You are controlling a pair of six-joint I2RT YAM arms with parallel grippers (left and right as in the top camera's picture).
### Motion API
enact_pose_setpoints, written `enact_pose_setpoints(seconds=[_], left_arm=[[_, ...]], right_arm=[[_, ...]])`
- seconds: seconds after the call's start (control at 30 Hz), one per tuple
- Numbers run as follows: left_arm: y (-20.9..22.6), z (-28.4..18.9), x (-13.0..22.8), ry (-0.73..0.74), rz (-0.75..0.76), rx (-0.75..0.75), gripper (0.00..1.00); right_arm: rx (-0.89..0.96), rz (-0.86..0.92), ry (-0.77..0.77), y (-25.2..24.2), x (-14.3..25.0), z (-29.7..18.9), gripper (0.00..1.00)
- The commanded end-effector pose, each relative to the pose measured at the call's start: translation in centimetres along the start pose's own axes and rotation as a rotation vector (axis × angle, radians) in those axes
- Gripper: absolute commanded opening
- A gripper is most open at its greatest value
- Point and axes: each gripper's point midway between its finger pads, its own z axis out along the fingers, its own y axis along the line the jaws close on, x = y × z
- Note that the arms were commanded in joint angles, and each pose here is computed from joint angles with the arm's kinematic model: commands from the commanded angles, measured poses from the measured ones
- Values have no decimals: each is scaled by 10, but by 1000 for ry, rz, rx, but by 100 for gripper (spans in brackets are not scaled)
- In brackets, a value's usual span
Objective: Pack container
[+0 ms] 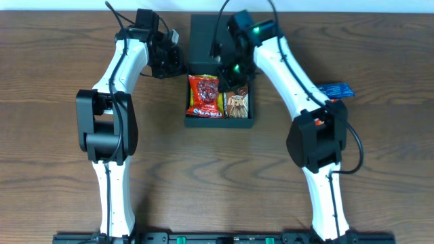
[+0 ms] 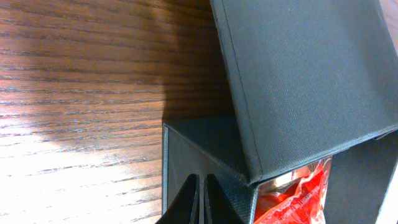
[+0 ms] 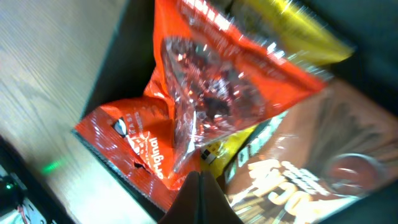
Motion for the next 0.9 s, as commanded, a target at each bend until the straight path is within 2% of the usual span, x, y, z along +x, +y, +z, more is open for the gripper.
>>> enact_pose_setpoints(seconds=[0.0,0.87], left_arm=[[-14,-7,2,-3,10,27,6],[-11,-9,0,-8,3,26,6]], right_arm=[[-7,-31,-29,2,-7,-9,2],[-38,-65,-18,9,0,62,2]])
